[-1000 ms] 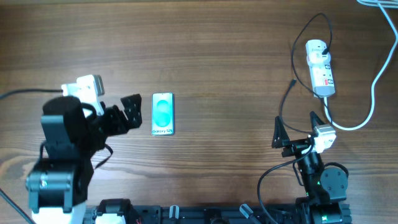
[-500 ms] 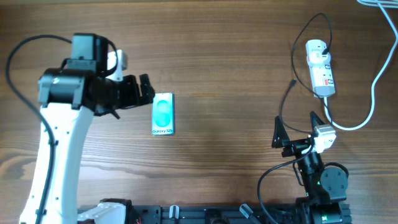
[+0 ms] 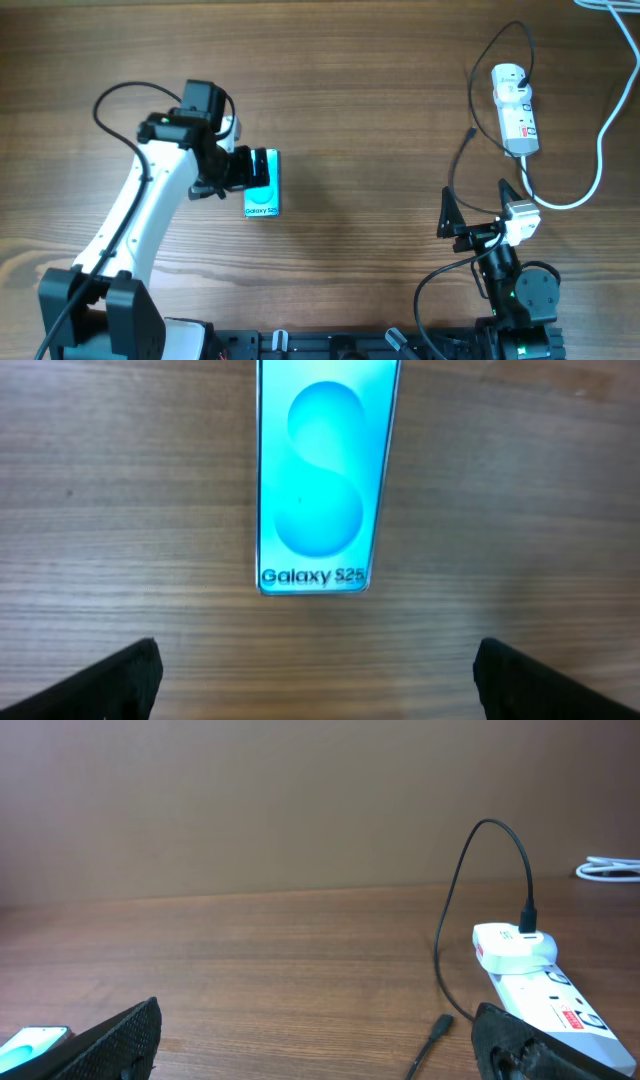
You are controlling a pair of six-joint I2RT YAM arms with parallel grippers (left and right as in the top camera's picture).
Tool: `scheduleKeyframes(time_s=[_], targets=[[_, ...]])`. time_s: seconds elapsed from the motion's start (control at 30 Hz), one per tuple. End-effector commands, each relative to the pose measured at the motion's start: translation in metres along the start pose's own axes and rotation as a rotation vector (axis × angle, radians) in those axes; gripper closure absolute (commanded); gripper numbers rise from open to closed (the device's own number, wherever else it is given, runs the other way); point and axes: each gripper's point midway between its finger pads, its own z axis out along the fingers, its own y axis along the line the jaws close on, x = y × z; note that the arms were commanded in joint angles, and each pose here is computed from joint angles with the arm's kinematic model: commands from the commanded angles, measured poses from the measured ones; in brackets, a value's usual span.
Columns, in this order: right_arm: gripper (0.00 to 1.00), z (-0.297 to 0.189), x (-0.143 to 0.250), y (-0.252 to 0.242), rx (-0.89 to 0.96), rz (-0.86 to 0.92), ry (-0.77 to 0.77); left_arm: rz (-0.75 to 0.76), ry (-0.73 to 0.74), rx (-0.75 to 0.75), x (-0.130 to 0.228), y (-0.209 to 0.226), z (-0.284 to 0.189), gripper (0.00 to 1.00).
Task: Plug charger to phone and switch on socket
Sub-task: 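Move the left gripper over the Galaxy S25 phone, then lower the left gripper and grasp the phone's bottom edge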
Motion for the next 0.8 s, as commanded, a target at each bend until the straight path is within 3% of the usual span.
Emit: scheduleKeyframes(time_s=[0.0,0.13,0.3,0.57,0.77], targets=[[0.0,0.0,-0.002,-0.004,0.022,-0.019,-0.011,0.065,-0.007,-0.072,0.005,0.004,0.025,0.0],[0.0,0.0,-0.002,-0.004,0.022,-0.019,-0.011,0.115,-0.027,-0.14,-0.002,-0.003,0.046,0.0],[0.0,0.0,-0.002,-0.004,0.022,-0.019,-0.011,-0.043,-0.016,-0.145,-0.005,-0.004,0.066,0.0],[0.0,0.0,-0.002,-0.004,0.022,-0.019,-0.011,-0.044,0.007,-0.155,-0.005,-0.002,0.078,0.0],[0.0,0.0,-0.002,-0.004,0.022,-0.019,-0.011,-0.047,0.052,-0.174,0.023,0.015,0.114,0.0]])
